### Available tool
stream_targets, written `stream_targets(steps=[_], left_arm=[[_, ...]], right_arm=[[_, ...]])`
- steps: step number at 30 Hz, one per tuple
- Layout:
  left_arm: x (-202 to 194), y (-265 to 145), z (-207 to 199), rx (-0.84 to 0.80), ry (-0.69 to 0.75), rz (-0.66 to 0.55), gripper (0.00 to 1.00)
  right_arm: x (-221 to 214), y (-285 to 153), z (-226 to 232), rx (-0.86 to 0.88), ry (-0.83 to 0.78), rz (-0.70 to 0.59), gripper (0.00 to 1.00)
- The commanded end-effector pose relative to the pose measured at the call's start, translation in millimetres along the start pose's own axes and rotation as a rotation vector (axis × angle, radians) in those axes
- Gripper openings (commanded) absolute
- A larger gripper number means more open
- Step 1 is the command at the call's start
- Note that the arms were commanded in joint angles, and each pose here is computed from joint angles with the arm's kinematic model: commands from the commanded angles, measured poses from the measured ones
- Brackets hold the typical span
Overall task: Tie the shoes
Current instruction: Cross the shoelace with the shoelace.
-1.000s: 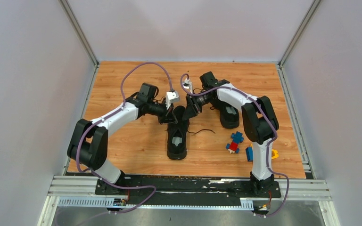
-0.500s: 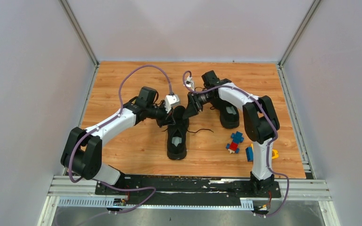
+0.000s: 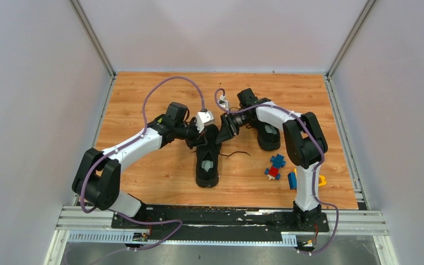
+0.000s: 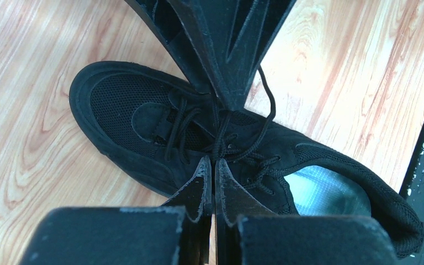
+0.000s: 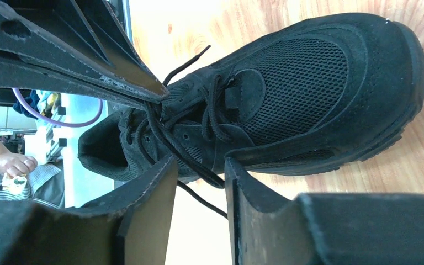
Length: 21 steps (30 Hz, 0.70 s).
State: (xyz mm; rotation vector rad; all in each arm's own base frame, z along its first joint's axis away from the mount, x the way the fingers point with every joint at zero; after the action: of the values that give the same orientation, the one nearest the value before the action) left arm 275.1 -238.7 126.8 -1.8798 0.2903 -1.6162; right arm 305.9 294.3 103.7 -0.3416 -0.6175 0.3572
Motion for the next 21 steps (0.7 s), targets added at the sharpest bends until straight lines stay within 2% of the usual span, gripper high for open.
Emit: stream_targets(steps=[1, 4, 6, 9, 13, 17, 19, 21], left_arm=[[7.7, 2.5, 9.2, 0.046, 0.028, -0.021, 0.0], [6.0, 1.7, 10.1, 0.062, 0.036, -0.015, 0.0], [5.6, 1.1, 10.8, 0.072, 0.04, -0.017, 0.0], [7.3, 2.0, 13.4, 0.085, 0.041, -0.026, 0.0], [10.3, 4.0, 14.3, 0.087, 0.052, -0.034, 0.0], [10.9, 6.1, 13.7, 0.083, 0.077, -0.044, 0.0], [10.3, 7.3, 14.2, 0.085, 0.084, -0.047, 0.0], [10.1, 7.9, 15.2, 0.087, 0.096, -0.048, 0.0]], right_arm=[[12.7, 0.0, 5.0, 0.04, -0.035, -0.034, 0.25], [18.6, -8.1, 17.0, 0.068, -0.026, -0.046, 0.06], [22.8, -19.6, 28.4, 0.083, -0.045, -0.057, 0.04], [31.8, -33.5, 47.6, 0.122, -0.069, -0.069, 0.04], [50.1, -41.7, 80.7, 0.274, -0.039, -0.085, 0.05], [58.6, -34.1, 94.5, 0.338, -0.003, -0.062, 0.08], [58.1, -23.3, 104.2, 0.359, 0.005, -0.033, 0.12], [55.8, -13.8, 117.9, 0.375, -0.001, -0.005, 0.22]])
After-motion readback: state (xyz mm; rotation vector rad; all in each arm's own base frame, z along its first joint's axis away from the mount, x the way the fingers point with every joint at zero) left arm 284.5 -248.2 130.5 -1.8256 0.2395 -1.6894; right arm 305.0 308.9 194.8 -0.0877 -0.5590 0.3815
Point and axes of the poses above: each gripper's point midway between its finger pads, its own y axis out along the fingers, its own z axis along the line the jaws close on, x = y × z, the point moved 2 cm from there along -y, back along the fingers, and after that the axes turned 5 degrees about y, right-handed, at the moved point
